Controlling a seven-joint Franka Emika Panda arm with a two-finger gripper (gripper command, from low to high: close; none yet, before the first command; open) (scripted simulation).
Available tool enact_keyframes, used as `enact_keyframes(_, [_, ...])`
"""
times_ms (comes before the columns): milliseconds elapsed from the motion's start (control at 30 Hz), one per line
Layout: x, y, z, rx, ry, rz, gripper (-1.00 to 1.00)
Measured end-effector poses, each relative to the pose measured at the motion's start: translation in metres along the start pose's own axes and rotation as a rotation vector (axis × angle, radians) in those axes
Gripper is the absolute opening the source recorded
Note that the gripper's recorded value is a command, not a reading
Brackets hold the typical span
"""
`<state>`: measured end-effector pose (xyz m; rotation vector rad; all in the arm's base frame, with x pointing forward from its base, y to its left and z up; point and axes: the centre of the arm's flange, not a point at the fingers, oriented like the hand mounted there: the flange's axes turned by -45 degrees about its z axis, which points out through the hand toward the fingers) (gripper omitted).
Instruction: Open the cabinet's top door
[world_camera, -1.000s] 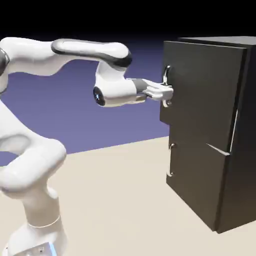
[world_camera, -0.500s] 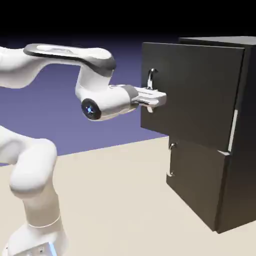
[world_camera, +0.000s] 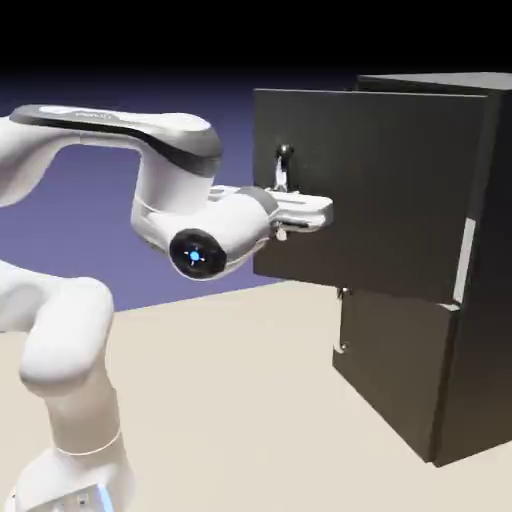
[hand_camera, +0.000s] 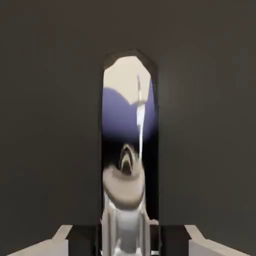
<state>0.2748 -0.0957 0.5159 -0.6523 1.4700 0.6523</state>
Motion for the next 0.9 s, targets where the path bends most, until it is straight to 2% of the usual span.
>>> enact_keyframes(500, [0.000, -0.083, -0.103, -0.412, 0.000, 0.000, -1.00])
enact_keyframes(900, [0.000, -0.145, -0.142, -0.644, 0.000, 0.000, -1.00])
